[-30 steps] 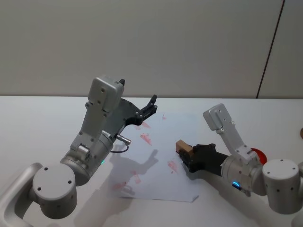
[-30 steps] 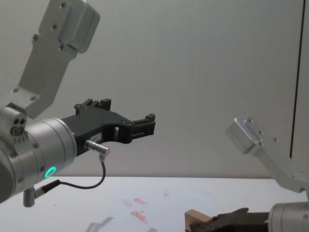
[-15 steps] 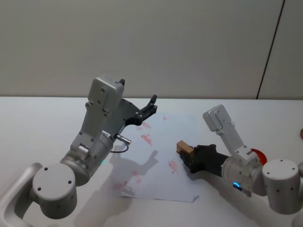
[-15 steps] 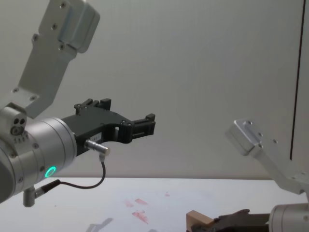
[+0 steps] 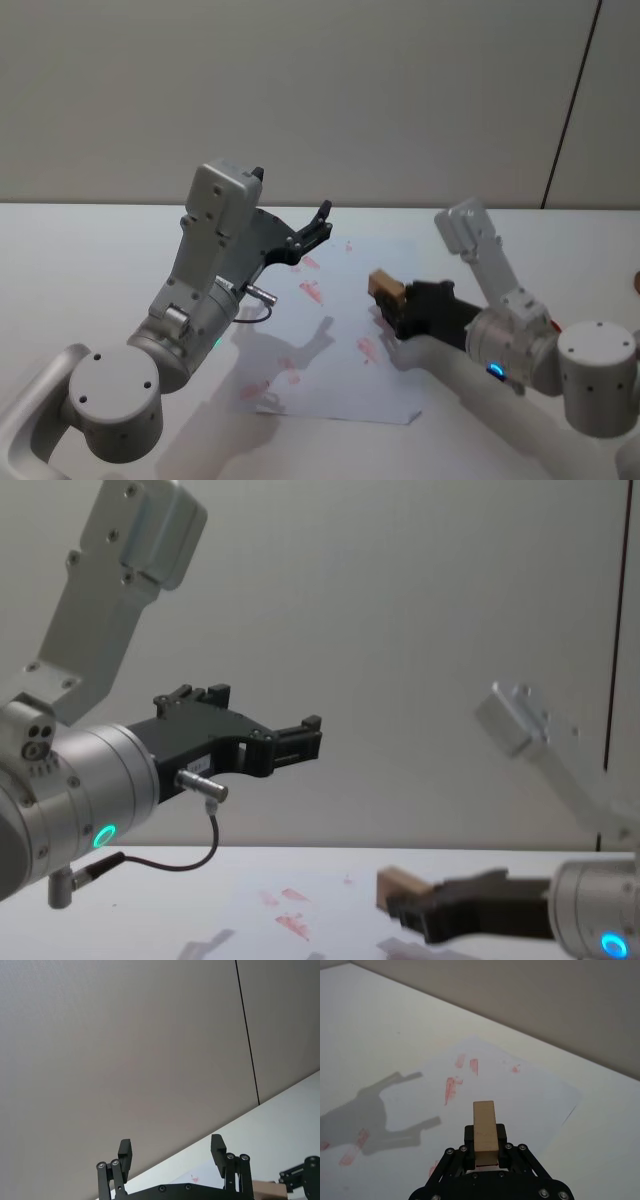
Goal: Use the one hand to pick up the stamp and affix it onto the A4 paper.
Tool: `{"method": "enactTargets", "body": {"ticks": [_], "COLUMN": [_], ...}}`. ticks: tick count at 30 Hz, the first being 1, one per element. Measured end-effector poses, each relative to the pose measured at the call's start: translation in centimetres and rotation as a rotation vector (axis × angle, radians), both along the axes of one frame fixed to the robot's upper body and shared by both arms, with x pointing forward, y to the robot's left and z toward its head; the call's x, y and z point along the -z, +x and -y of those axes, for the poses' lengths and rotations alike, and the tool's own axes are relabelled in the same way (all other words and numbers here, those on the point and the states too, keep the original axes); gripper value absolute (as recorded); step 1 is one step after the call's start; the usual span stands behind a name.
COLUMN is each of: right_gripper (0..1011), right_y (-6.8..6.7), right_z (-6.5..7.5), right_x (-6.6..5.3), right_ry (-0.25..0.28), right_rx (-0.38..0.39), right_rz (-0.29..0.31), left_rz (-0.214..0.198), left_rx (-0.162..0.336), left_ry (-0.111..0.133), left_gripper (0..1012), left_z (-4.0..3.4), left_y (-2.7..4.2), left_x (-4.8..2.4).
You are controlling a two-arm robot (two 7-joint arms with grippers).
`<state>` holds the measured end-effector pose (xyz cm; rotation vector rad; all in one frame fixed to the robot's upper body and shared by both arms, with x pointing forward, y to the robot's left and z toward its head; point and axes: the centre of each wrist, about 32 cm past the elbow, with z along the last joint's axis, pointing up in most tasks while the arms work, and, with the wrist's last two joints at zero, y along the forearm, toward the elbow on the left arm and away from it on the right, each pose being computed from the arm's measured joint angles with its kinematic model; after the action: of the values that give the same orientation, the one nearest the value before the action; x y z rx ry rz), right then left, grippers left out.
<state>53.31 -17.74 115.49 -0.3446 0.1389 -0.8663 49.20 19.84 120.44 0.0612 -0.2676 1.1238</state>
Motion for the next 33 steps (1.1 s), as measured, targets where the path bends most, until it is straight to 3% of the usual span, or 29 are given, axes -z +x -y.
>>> {"method": "enactTargets", "body": {"ticks": [7,19,26,33], "right_gripper": [221,221,221,221], "right_y": [0.5,1.3,1.1,0.1], "right_z": [-0.2,0.5,2.0,4.3], "right_x": [-1.7,-6.0,-6.9,-6.8], "right_ry": [0.078,0.212,0.220,0.194], "right_rx": [0.000,0.035,0.095,0.171], "right_rz": [0.057,0.176,0.212,0.216], "left_rz": [0.000,0.000,0.000,0.000], "left_rx": [0.000,0.000,0.000,0.000], "left_ry": [0.000,0.000,0.000,0.000], "left_gripper": [1003,1003,1003,1003], "left_z": [0.00,0.00,0.00,0.00], "left_y": [0.00,0.00,0.00,0.00], "left_x": [0.00,0.00,0.00,0.00]}}
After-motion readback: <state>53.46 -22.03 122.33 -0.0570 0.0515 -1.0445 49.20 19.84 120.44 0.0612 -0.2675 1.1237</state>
